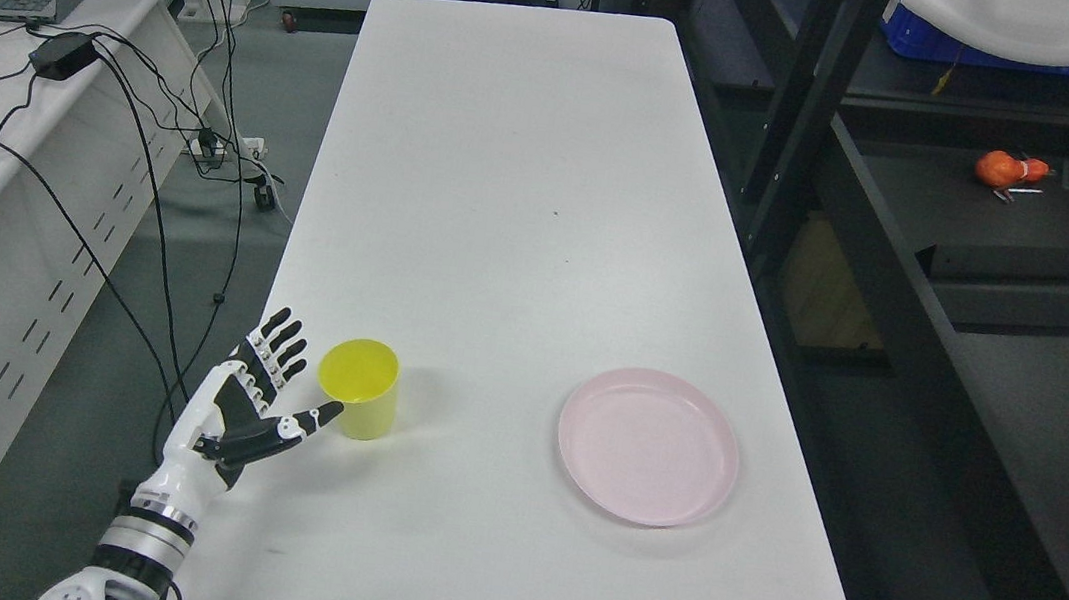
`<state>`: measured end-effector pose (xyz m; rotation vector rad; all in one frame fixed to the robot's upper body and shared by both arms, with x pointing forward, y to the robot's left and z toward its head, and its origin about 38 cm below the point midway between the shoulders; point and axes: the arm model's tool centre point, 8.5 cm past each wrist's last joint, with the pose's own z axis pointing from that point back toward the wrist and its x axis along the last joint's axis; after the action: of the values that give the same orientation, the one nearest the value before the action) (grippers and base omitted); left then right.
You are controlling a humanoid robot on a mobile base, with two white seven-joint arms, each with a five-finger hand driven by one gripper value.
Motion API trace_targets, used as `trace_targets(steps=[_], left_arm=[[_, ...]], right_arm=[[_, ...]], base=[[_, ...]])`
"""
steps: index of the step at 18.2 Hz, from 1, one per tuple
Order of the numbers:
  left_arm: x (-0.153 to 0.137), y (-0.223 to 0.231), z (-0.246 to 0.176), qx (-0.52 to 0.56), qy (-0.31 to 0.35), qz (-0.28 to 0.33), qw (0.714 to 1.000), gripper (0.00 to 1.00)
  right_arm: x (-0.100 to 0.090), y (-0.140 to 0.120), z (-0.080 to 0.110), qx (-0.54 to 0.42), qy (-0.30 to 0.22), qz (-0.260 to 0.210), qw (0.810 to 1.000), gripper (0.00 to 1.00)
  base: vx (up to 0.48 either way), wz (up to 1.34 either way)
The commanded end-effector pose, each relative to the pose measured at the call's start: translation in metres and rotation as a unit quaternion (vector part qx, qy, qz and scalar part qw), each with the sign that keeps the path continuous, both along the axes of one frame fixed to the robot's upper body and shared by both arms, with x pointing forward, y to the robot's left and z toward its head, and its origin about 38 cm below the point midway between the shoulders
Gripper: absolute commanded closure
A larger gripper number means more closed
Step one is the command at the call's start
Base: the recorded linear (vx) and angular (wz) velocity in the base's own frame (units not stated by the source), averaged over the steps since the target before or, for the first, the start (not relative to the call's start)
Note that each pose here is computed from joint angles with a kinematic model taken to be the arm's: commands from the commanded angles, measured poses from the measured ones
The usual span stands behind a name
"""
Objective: Place yellow IKEA cup on middle right shelf
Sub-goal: 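Close the left hand fingers around the yellow cup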
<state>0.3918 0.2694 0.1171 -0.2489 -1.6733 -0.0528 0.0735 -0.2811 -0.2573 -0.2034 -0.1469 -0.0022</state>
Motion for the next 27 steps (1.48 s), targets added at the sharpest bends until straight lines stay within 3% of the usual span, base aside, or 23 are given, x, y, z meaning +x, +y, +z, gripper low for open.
trace_targets(steps=[1,10,20,27], left_arm=[[0.005,-0.017,-0.007,0.014,0.007,-0.038,0.999,0.02],[0.006,-0.032,-0.019,0.025,0.021,-0.065,0.997,0.02],[0.032,-0.023,-0.041,0.030,0.062,-0.064,0.996,0.02],[0.040,-0.044,-0.056,0.054,0.088,-0.091,0.991,0.06]], right_arm=[[-0.009,-0.010,0.000,-0.006,0.007,-0.004,1.000,0.01],[-0.009,-0.010,0.000,-0.006,0.007,-0.004,1.000,0.01],[-0.009,-0.010,0.000,-0.006,0.007,-0.004,1.000,0.01],[-0.009,-0.010,0.000,-0.006,0.007,-0.004,1.000,0.01]], base=[[0.040,0.03],[0.007,0.00],[0.001,0.00],[0.008,0.01]])
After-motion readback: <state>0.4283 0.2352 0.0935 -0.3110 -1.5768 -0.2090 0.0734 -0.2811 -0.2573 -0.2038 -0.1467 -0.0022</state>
